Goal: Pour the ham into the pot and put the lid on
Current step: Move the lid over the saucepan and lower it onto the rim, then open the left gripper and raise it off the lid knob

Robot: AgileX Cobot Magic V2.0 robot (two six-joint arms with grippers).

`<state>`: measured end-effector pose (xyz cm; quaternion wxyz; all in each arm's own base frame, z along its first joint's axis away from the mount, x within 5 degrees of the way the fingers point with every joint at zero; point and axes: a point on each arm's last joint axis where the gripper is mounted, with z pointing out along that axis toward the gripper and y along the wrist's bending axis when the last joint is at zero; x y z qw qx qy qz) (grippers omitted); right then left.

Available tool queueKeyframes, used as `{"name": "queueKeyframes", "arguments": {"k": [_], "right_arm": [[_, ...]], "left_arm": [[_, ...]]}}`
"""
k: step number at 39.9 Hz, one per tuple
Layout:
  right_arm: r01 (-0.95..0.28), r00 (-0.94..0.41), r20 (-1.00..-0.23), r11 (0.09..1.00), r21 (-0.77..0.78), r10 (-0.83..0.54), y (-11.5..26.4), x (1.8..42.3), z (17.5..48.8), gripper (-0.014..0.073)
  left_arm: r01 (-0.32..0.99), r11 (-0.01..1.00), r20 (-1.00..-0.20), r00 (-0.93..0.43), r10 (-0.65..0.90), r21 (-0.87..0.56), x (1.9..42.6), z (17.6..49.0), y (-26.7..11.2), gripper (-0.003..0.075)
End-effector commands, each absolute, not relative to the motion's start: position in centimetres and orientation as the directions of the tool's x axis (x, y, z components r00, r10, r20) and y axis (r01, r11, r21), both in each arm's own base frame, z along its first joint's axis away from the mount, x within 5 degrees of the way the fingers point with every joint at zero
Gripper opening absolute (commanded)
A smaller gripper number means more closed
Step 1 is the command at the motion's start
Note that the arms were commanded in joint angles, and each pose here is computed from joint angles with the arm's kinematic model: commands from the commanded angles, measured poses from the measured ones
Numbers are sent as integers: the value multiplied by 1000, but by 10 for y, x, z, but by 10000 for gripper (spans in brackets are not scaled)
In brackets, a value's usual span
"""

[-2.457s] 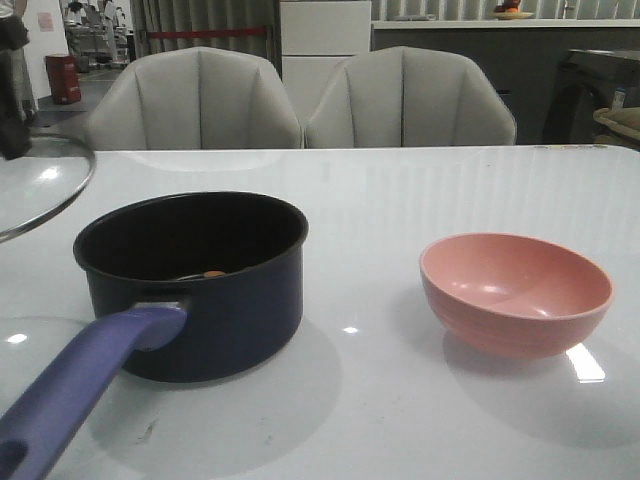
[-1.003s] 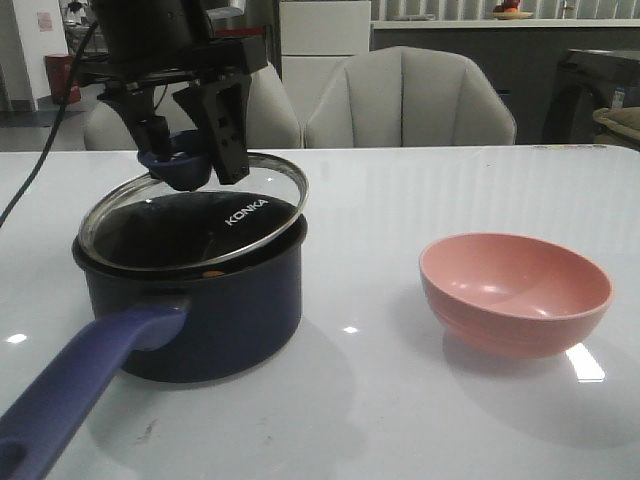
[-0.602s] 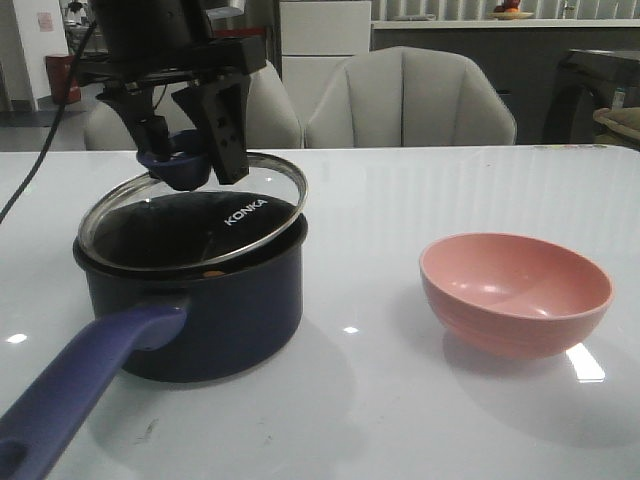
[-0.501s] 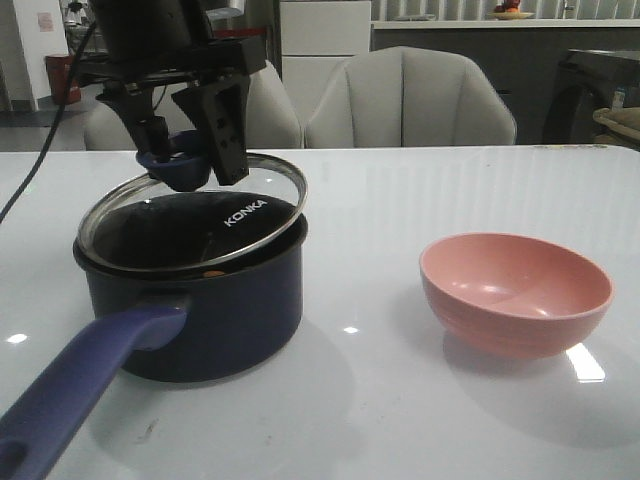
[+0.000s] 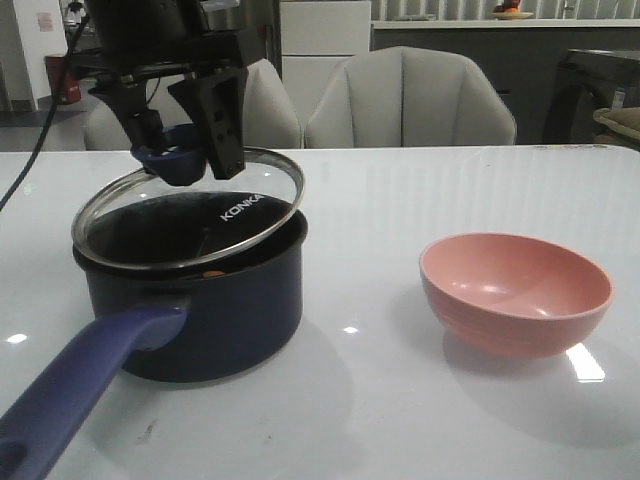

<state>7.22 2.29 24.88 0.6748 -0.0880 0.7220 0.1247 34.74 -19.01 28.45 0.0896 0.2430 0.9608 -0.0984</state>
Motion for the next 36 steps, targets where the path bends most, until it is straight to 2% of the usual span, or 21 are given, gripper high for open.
{"name": "queueKeyframes", "arguments": {"k": [1, 11, 20, 25, 36], "right_arm": [[-286, 17, -998, 957, 51, 59, 22, 73, 264, 140], [-286, 17, -998, 957, 51, 59, 22, 73, 264, 140], [-286, 17, -998, 957, 51, 59, 22, 73, 264, 140], [-286, 17, -998, 957, 51, 59, 22, 73, 264, 140], [-286, 17, -998, 957, 51, 59, 22, 73, 264, 140]], "left_arm": [[496, 853, -239, -859, 453, -162, 332, 309, -187, 399], [489, 855, -210, -866, 454, -170, 330, 302, -186, 418], [489, 855, -210, -866, 454, -170, 330, 302, -186, 613], [490, 855, -212, -866, 453, -170, 330, 302, -186, 662], [509, 850, -342, -830, 441, -137, 322, 346, -179, 661]]}}
